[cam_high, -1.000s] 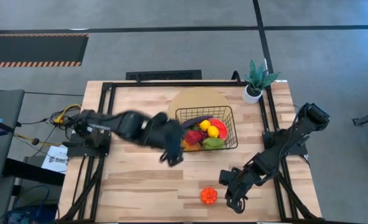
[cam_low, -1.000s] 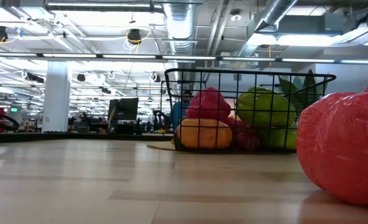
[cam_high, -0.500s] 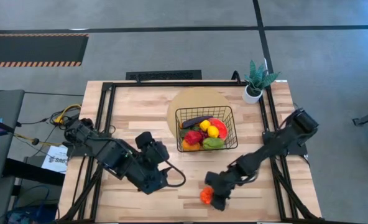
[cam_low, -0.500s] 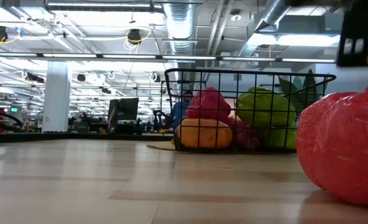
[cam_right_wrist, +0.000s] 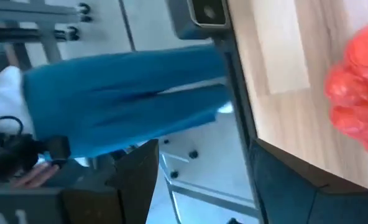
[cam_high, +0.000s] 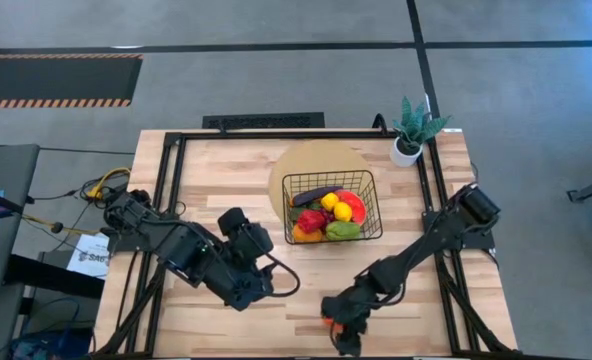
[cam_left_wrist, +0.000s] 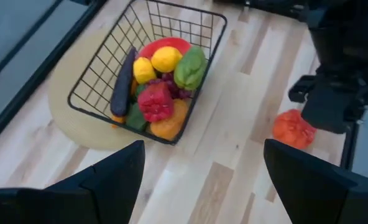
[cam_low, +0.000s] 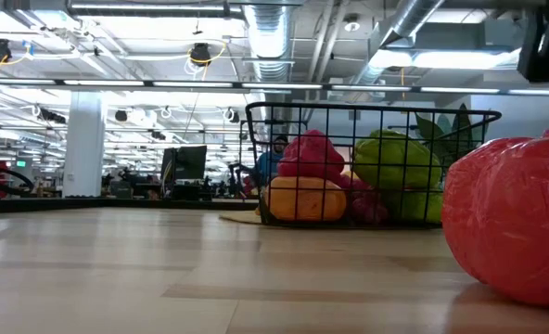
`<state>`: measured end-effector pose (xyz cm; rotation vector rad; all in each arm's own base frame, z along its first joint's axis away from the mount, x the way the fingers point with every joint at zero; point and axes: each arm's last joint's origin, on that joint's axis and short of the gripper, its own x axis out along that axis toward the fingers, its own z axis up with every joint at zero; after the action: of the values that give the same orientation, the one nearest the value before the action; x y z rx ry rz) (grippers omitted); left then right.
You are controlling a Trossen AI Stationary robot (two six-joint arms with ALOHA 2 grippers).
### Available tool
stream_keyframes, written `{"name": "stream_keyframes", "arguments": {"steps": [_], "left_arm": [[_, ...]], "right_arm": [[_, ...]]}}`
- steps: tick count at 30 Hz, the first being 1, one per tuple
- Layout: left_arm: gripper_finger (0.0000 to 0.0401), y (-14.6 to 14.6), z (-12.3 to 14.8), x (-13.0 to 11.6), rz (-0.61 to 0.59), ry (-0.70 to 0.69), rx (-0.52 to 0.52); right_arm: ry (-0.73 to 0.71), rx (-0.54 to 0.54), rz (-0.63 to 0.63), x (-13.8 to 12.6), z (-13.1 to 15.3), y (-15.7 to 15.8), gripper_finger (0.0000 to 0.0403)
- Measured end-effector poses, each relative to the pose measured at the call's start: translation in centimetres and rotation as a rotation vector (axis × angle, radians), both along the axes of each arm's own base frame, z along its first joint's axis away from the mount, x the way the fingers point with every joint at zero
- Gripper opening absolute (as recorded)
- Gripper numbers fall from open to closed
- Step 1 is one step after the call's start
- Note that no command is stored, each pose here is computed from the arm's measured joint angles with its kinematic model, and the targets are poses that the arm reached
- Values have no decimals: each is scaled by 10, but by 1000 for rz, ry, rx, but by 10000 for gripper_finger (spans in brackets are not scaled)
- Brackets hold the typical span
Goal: Build produce basket
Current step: Put the orange pumpkin into the wire basket
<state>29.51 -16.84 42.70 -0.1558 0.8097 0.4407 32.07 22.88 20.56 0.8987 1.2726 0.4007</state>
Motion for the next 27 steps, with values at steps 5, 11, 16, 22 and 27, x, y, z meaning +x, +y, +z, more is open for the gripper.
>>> {"name": "stream_keyframes", "arguments": {"steps": [5,11,16,22,27], "left_arm": [[314,3,0,2,17,-13,18],[314,5,1,3,32,-28,34],[314,5,2,3,44,-42,59],[314,6,2,3,49,-47,69],[314,6,2,3,49,-47,69]], "right_arm": [[-57,-73,-69,-4,22,-13,272],[18,-379,-189,-26,24,-34,272],[66,-484,-270,-32,20,-39,272],[79,-498,-289,-29,11,-34,272],[86,-507,-274,-32,11,-32,272]]}}
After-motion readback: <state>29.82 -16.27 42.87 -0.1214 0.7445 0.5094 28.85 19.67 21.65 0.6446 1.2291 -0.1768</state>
